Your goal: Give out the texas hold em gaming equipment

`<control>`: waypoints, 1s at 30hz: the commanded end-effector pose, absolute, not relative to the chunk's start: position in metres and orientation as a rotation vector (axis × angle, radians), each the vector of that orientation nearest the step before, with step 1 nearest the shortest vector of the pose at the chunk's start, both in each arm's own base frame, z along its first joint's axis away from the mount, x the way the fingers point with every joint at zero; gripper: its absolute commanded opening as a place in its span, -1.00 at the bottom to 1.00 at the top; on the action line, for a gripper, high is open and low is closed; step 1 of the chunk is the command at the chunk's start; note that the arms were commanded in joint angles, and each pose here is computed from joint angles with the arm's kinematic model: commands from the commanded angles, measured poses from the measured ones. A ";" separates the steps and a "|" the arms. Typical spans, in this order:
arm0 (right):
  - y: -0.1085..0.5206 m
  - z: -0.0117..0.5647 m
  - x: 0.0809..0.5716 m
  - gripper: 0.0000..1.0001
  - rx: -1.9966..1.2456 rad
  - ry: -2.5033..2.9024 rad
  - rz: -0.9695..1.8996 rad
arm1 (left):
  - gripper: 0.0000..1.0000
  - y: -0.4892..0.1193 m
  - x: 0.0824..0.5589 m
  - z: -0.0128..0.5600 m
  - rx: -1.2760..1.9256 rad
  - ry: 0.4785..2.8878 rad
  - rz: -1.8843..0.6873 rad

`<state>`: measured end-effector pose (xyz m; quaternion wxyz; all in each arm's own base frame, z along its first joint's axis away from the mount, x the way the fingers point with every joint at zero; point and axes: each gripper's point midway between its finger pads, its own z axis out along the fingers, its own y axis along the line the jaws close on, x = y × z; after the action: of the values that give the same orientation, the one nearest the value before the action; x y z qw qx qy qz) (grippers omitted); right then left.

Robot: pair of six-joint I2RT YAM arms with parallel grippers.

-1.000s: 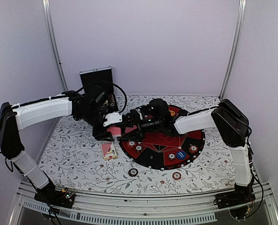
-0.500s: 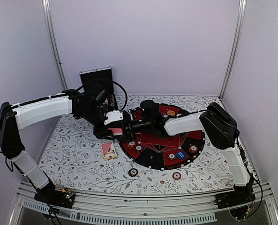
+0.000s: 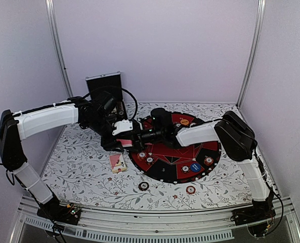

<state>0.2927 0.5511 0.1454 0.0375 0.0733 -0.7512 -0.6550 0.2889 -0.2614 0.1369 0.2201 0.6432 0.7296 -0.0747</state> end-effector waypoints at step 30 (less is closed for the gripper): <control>0.490 0.146 0.309 -0.51 0.134 -2.457 -1.969 | -1.00 -0.266 0.294 0.149 1.773 1.990 -0.194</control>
<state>0.3073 0.5003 0.1531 -0.0062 0.0591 -0.7629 -0.6438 0.2832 -0.2543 0.1307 0.1974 0.6447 0.7353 -0.0686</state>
